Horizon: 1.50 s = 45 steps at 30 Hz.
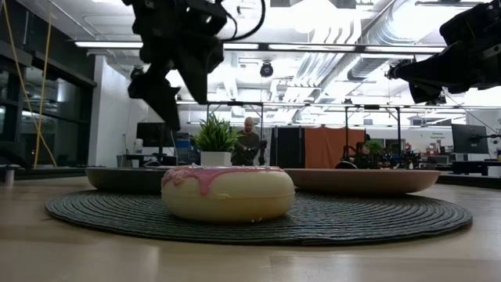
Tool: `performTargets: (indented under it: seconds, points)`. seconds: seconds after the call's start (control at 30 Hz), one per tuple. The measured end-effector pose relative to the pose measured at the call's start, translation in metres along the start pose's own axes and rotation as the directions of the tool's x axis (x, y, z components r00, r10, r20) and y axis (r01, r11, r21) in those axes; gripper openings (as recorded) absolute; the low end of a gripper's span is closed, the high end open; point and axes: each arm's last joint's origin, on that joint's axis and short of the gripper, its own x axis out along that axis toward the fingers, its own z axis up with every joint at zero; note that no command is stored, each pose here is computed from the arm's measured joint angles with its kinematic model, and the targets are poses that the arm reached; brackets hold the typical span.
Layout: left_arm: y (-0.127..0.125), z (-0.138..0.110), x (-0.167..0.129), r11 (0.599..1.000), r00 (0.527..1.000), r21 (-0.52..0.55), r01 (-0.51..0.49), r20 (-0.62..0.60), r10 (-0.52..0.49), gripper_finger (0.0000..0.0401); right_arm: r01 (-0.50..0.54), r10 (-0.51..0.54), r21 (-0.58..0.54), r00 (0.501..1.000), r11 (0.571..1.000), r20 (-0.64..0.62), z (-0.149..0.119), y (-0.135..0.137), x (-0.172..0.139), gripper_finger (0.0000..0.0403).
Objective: Pick & Place donuts
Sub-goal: Put the big pink donut on the pink plate
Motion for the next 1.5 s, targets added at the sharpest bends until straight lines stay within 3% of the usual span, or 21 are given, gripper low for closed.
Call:
performTargets:
  seconds: [0.2,0.47,0.7,0.9,1.37,1.5]
  points:
    - [-0.013,-0.002,-0.007,0.993,0.999,0.117,0.035,0.012,-0.037,0.0319,0.000,0.000,0.000,1.000,1.000,0.000,0.000,0.000,0.000,0.0000]
    - [-0.032,-0.014,-0.011,0.974,0.993,0.195,0.119,-0.024,-0.116,0.0319,0.000,0.000,0.000,1.000,1.000,0.000,0.000,0.000,0.000,0.0000]
    - [-0.051,-0.029,-0.011,0.967,0.981,0.164,0.196,-0.017,-0.195,0.0319,0.000,0.000,0.000,1.000,1.000,0.000,0.000,0.000,0.000,0.0000]
    - [-0.068,-0.035,0.006,0.948,0.962,0.170,0.271,-0.028,-0.270,0.0319,0.000,0.000,0.000,1.000,1.000,0.000,0.000,0.000,0.000,0.0000]
    - [-0.078,-0.041,0.022,0.945,0.966,0.204,0.256,-0.077,-0.245,0.0319,0.000,0.000,0.000,1.000,1.000,-0.002,0.000,0.000,0.000,0.0000]
    - [-0.077,-0.044,0.036,0.972,0.973,0.092,0.217,-0.099,-0.208,0.0319,-0.001,0.001,0.000,1.000,1.000,-0.002,0.000,0.000,0.000,0.0000]
